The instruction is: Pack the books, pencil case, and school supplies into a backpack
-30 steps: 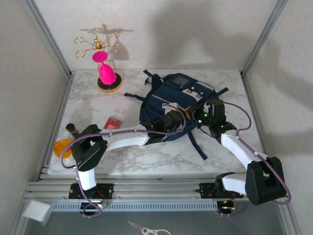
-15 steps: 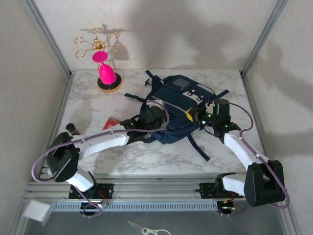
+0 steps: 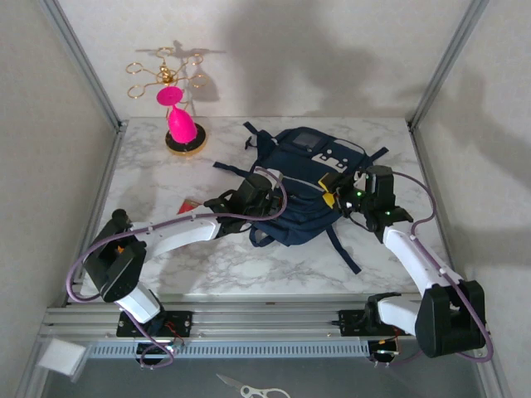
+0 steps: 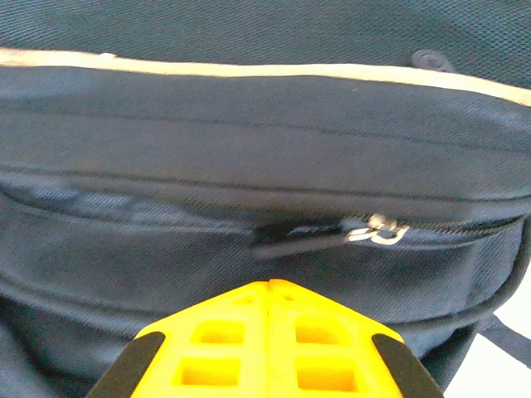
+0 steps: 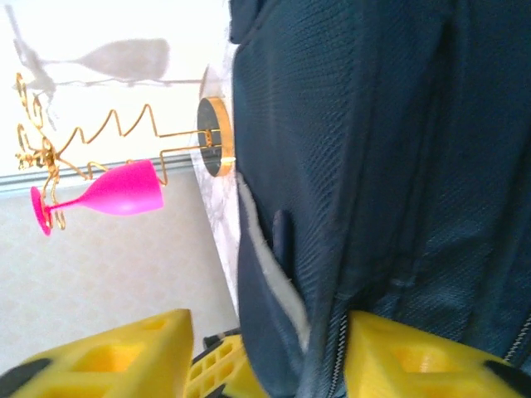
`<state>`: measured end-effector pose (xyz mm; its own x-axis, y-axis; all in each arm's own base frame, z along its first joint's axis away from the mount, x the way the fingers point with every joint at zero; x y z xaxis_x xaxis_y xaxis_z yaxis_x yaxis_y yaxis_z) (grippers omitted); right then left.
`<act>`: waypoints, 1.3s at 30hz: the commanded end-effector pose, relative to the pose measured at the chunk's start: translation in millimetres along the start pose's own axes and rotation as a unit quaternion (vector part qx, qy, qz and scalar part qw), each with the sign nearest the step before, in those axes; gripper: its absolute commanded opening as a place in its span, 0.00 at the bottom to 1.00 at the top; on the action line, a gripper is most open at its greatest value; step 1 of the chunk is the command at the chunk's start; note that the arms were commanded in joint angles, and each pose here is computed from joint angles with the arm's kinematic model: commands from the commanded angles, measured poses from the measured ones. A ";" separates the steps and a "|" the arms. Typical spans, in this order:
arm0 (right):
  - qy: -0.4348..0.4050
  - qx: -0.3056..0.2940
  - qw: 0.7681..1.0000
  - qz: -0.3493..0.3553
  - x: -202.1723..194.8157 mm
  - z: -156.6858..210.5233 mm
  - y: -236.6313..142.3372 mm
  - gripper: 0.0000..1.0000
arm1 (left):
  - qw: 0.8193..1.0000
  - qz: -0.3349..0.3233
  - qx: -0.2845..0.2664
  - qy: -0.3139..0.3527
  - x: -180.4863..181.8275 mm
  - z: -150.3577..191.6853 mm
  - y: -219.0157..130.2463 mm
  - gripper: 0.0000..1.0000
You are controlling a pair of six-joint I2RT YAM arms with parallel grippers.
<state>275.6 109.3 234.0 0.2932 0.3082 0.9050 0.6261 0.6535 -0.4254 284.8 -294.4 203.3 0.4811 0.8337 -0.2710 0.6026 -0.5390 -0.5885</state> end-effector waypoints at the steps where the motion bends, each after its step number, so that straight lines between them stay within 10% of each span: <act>1: 0.012 -0.033 0.999 -0.032 15.0 6.8 -2.1 0.53 | 0.998 0.057 -0.011 0.004 -15.1 -10.9 13.6 0.00; 12: 0.037 -0.060 0.997 -0.008 15.5 38.0 14.2 0.52 | 0.992 0.119 -0.026 -0.019 -26.6 -11.8 27.8 0.00; 24: 0.005 -0.121 0.992 0.034 17.1 24.8 30.5 0.01 | 0.995 0.085 -0.046 0.035 -1.9 -21.0 -10.2 0.00; 31: -0.015 -0.084 0.996 -0.002 30.7 9.3 6.6 0.00 | 0.981 0.154 -0.075 0.094 14.7 -19.4 -32.4 0.37; 39: -0.005 -0.032 0.999 -0.027 29.5 -2.1 -4.3 0.00 | 0.963 0.220 -0.075 0.139 -9.2 -20.6 -10.4 0.43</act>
<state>280.1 113.8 229.8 0.3883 0.2982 0.8720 0.6630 0.5668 -0.4890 290.2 -279.9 217.3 0.7730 0.5700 -0.2786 0.4402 -0.7981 -0.4114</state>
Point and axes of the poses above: each hand's point on the last joint's axis, 136 mm out from that joint toward the fingers, its own y axis out along the fingers, its own x axis along the line the jaws close on, z = x × y, the point moved 8 cm from there along -y, back along the fingers, and after that the axes turned 3 degrees about y, right-handed, at the moved point
